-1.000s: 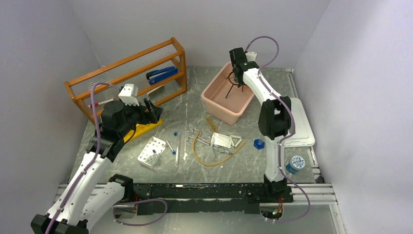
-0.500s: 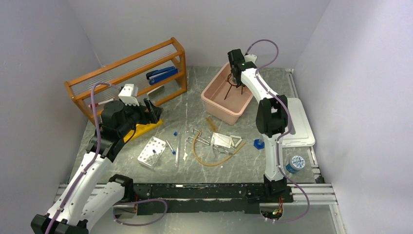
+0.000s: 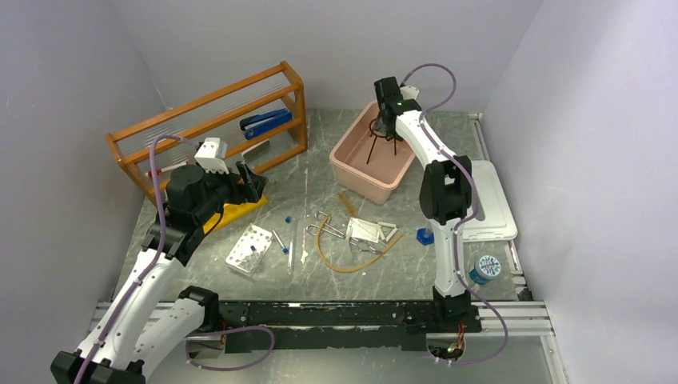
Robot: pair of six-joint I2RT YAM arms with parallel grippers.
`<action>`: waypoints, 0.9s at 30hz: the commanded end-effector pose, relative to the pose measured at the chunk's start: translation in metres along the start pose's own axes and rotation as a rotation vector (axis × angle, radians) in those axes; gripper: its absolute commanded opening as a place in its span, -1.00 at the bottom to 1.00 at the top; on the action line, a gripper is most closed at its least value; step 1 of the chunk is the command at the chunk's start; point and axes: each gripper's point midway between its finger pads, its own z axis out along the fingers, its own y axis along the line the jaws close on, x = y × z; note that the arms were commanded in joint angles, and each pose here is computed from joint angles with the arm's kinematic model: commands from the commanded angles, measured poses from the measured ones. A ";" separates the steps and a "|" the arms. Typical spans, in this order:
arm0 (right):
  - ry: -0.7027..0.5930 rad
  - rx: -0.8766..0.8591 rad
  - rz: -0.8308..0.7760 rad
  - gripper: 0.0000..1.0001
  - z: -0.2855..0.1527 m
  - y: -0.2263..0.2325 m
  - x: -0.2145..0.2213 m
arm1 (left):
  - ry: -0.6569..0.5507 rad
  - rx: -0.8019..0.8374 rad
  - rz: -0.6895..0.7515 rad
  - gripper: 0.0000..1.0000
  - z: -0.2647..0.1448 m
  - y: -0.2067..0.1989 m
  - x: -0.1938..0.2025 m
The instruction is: Organize the chemistry lab equipment
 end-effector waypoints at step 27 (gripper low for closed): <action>-0.212 0.088 0.071 0.37 -0.211 -0.188 0.040 | -0.030 0.106 0.053 0.92 -0.007 -0.027 -0.007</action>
